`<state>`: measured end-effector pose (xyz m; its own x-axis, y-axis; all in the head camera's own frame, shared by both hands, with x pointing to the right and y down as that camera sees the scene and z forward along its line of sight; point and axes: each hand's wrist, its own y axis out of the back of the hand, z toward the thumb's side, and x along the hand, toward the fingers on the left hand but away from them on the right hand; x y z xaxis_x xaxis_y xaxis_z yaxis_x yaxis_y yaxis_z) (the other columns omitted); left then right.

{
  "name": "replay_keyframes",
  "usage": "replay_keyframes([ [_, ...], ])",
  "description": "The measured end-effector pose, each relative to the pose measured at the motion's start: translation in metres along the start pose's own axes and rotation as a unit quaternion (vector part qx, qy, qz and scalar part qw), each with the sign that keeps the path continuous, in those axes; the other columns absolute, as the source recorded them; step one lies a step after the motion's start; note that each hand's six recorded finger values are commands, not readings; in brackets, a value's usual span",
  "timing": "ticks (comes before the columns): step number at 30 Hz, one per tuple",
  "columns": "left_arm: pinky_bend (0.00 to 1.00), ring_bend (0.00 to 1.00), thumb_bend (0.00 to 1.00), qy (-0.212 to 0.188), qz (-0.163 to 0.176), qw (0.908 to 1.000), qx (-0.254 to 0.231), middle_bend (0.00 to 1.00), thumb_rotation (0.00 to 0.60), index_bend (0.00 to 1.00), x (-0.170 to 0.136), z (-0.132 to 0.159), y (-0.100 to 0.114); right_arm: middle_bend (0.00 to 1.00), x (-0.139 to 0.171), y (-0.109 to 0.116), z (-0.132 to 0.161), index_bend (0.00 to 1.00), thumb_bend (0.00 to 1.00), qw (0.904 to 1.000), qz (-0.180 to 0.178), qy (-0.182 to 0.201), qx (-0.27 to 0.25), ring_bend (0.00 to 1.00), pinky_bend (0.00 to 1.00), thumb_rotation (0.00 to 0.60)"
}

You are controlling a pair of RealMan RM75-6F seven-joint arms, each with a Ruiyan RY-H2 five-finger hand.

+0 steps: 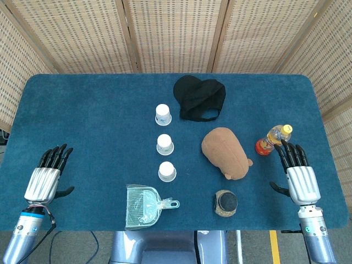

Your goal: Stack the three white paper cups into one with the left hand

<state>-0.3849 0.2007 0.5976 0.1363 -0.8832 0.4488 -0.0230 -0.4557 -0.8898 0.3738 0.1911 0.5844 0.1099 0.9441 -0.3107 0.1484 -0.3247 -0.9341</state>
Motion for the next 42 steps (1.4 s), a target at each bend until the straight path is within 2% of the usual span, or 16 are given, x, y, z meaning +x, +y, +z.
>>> replay_keyframes([
  [5,0.05,0.00,0.07,0.001,0.000,1.0000,0.000,0.00,0.600,0.00,0.000,0.000,0.000,0.00,0.000,-0.002,0.000,0.00,0.11,0.9999,0.014,-0.003,0.008,0.00,0.00,0.600],
  [20,0.06,0.00,0.08,-0.006,-0.001,1.0000,0.000,0.00,0.600,0.00,0.000,0.002,0.000,0.00,0.000,-0.001,0.000,0.02,0.11,0.9999,0.012,-0.006,0.006,0.00,0.00,0.600],
  [29,0.06,0.00,0.20,-0.014,-0.009,0.9998,-0.012,0.00,0.600,0.05,0.008,0.007,-0.001,0.00,-0.002,-0.003,-0.005,0.03,0.11,0.9998,0.016,-0.013,-0.001,0.00,0.00,0.600],
  [33,0.06,0.00,0.20,-0.019,-0.015,0.9997,-0.009,0.00,0.600,0.07,0.026,0.011,0.002,0.00,-0.004,-0.002,-0.009,0.04,0.11,0.9996,0.016,-0.020,-0.008,0.00,0.00,0.600],
  [42,0.06,0.00,0.20,-0.043,0.000,0.9991,0.002,0.00,0.600,0.16,0.091,0.039,0.033,0.00,-0.009,-0.001,-0.021,0.05,0.11,0.9990,0.018,-0.037,-0.020,0.00,0.00,0.600],
])
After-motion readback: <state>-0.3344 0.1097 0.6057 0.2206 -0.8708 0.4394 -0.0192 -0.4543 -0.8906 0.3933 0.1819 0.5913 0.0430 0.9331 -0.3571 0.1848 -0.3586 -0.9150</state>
